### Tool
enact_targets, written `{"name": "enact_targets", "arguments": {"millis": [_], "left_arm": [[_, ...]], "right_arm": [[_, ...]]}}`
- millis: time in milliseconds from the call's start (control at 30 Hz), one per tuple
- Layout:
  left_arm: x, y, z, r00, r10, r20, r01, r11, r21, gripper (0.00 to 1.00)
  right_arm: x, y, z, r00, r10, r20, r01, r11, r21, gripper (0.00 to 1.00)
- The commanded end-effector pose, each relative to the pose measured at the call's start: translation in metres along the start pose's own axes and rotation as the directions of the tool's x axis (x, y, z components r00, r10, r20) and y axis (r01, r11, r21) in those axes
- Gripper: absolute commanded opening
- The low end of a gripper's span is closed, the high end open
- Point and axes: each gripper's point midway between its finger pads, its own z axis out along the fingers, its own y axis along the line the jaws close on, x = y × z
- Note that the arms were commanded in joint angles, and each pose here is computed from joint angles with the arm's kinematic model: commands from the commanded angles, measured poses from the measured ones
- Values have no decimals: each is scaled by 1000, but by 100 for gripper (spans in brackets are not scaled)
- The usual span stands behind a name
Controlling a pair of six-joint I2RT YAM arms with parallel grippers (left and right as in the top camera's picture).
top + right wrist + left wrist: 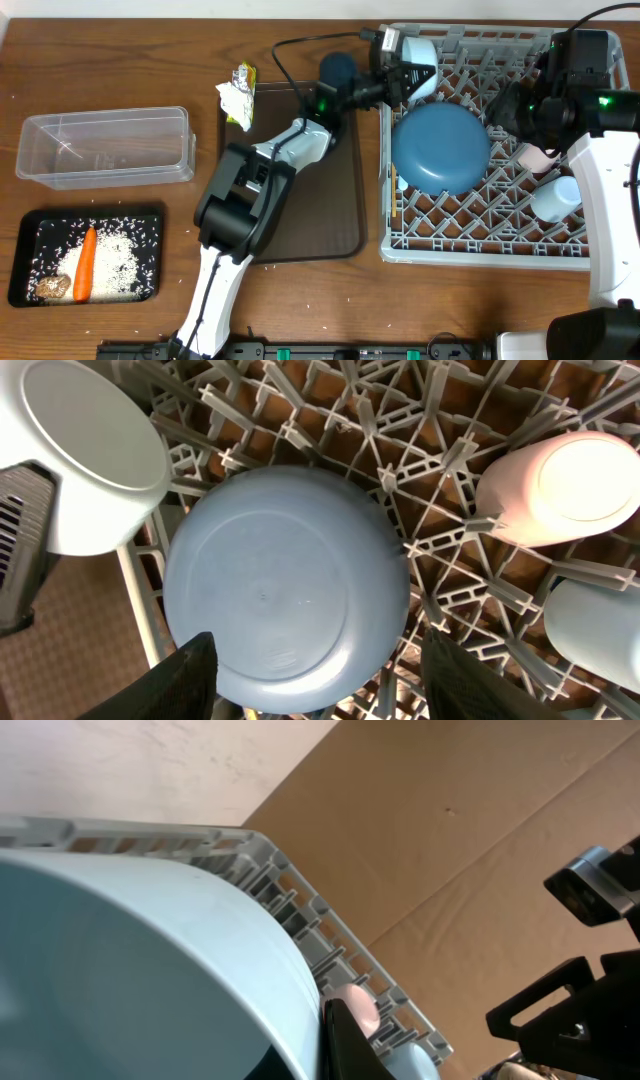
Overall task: Sort waste into correct bins and load items into the dishwasher rack
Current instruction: 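Carry the light-blue bowl over the rack's top-left area with the left gripper, then lower the light-blue bowl into the rack slots with the left gripper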
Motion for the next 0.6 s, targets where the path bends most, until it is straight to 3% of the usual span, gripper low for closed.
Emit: {"name": "enact_targets", "arguments": {"millis": [0,133,300,567], "left_arm": [[-21,-21,-4,996,84,-15,-83,993,81,6],[-9,-27,-5,993,89,-76,-79,989,124,6],[10,-9,-6,986,65,-153,-54,996,74,6],[29,-29,-6,968,92,-235,-51,983,175,6]], "right_arm": [[1,7,-8,999,-44,10,44,999,-26,61],[4,12,-8,998,-55,5,55,998,-30,61],[5,11,-8,999,-55,2,55,998,-29,61],[4,11,-8,999,-54,5,54,998,-29,62]]}}
